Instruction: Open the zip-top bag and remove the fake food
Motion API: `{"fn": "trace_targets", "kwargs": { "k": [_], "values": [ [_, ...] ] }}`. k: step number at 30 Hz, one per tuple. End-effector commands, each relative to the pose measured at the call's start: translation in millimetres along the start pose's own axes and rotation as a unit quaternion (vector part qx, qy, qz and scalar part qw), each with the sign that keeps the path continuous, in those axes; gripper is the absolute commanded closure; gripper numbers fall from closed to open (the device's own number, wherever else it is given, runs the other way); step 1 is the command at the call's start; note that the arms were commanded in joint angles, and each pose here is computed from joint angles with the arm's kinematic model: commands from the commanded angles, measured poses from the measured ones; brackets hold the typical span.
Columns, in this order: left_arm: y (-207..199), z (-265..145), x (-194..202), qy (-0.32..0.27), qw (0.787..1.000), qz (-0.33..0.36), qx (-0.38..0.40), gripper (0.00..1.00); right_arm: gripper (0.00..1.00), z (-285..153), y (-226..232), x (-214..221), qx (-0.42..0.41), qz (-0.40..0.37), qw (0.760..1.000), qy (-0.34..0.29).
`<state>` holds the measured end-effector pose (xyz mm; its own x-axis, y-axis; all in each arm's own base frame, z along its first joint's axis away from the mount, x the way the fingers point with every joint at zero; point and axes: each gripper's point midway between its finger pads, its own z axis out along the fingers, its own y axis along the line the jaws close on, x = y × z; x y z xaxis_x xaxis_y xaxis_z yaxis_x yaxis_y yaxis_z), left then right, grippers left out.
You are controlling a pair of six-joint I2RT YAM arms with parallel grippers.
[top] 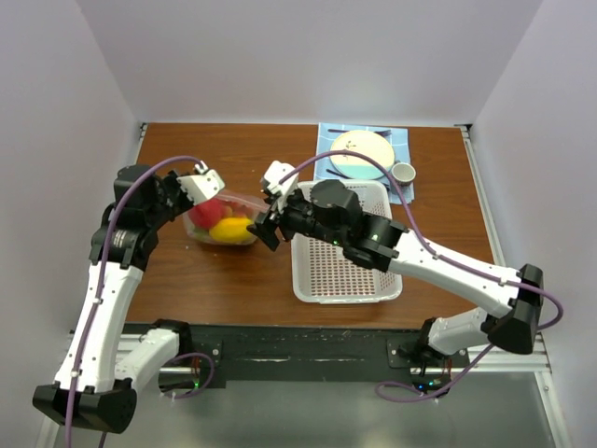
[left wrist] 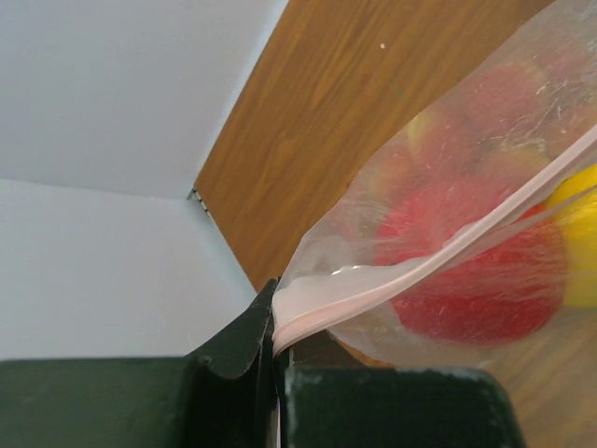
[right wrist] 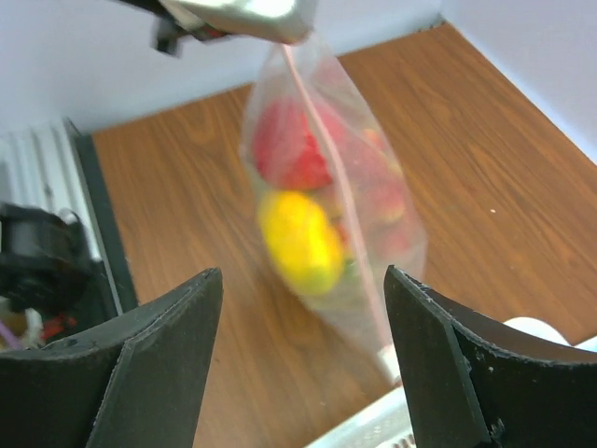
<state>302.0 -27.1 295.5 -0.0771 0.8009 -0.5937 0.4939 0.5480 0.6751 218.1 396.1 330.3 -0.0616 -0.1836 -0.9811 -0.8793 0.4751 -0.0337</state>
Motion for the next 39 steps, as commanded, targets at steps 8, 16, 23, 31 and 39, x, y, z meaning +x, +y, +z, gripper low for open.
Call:
{"fn": "trace_targets", "kwargs": {
  "k": [8,16,23,31,39],
  "values": [
    [-6,-32,-11,-0.02,1.0,-0.011,0.013,1.0,0.49,23,12,-17,-0.052,-0.074,0.996,0.013],
    [-4,-32,-13,-0.024,1.0,-0.013,0.009,1.0,0.66,22,22,18,-0.083,-0.068,0.992,0.067],
    [-2,-32,-11,-0.021,1.0,-0.01,0.001,1.0,0.61,12,12,23,-0.062,-0.083,0.992,0.074],
    [-1,-39,-31,-0.058,0.998,-0.033,0.011,0.37,1.0,13,6,19,-0.051,-0.074,0.993,0.072],
    [-25,-84,-106,-0.197,0.969,-0.053,0.142,0.04,1.0,21,5,-3,-0.052,-0.072,0.994,0.06]
  ]
}}
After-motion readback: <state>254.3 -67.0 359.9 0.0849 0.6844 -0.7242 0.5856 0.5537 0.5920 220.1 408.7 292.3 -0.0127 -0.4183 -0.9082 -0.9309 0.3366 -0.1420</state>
